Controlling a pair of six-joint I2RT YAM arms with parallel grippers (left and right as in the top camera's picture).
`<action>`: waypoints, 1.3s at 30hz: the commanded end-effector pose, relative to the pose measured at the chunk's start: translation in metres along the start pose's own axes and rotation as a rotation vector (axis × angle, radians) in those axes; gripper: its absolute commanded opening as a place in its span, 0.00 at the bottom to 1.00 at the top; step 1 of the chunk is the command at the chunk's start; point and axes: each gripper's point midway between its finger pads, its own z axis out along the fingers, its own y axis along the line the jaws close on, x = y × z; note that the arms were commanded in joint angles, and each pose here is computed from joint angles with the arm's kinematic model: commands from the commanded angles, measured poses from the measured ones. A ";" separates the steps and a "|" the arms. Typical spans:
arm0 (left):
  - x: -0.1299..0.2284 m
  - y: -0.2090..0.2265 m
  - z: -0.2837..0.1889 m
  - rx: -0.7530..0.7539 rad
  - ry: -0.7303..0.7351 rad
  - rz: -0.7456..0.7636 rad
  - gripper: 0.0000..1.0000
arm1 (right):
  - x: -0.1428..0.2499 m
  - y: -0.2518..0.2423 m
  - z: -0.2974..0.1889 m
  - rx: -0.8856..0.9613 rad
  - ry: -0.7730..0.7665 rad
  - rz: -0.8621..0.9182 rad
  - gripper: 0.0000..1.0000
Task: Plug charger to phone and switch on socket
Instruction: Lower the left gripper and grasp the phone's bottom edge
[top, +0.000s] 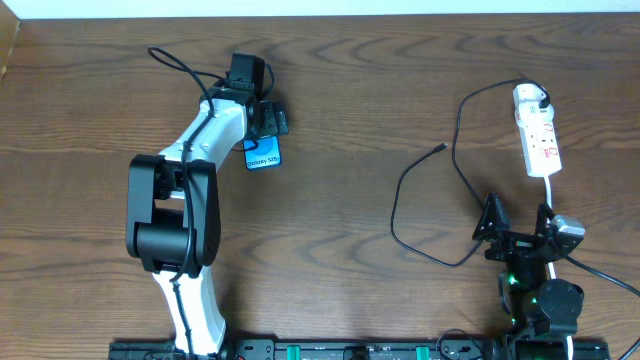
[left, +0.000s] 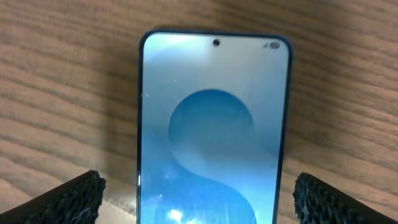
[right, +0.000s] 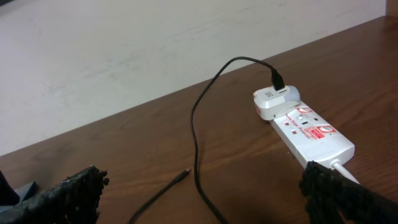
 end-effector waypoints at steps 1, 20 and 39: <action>-0.005 -0.002 0.004 0.002 -0.012 0.049 0.98 | 0.000 0.000 0.000 0.001 -0.003 -0.004 0.99; -0.008 -0.004 0.010 0.015 -0.048 0.046 0.98 | 0.000 0.000 0.000 0.001 -0.003 -0.005 0.99; 0.014 -0.004 0.039 -0.006 0.026 0.053 0.98 | 0.000 0.000 0.000 0.001 -0.003 -0.005 0.99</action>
